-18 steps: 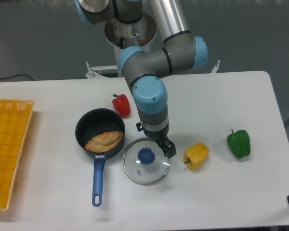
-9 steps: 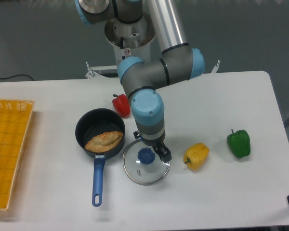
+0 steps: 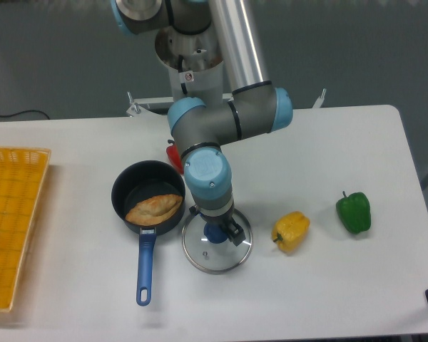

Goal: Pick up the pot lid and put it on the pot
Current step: 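Lower the open gripper onto the blue knob of the glass lid, then close the gripper on the blue knob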

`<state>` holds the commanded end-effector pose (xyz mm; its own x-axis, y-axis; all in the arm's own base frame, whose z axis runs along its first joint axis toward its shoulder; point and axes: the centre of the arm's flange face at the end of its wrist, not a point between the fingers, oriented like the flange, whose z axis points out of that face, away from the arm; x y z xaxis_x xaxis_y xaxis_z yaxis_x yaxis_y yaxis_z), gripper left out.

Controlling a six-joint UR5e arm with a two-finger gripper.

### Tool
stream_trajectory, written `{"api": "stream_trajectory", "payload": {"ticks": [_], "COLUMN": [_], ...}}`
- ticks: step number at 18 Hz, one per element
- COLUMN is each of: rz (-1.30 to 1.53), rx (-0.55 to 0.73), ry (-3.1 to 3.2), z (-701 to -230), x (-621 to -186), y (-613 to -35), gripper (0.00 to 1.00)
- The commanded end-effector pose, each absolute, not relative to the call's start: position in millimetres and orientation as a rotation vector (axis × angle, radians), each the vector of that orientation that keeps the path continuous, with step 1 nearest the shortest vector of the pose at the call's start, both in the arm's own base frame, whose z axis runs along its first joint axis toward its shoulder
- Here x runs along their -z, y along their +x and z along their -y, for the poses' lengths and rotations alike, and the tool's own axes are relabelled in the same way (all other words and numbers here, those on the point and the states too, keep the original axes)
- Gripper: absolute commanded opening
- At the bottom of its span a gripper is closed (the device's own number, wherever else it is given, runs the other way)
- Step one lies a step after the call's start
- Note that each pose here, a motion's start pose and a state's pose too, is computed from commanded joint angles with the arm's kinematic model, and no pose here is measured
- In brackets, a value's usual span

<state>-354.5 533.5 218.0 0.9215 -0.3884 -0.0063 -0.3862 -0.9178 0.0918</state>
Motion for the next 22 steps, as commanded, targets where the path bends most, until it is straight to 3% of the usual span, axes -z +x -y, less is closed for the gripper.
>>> {"api": "stream_trajectory", "payload": {"ticks": [22], "rz": [0.561], "rx": [0.02], "ry": [2.999], "z": [-547], "x": [-206], "y": [-343], "gripper": [1.0]}}
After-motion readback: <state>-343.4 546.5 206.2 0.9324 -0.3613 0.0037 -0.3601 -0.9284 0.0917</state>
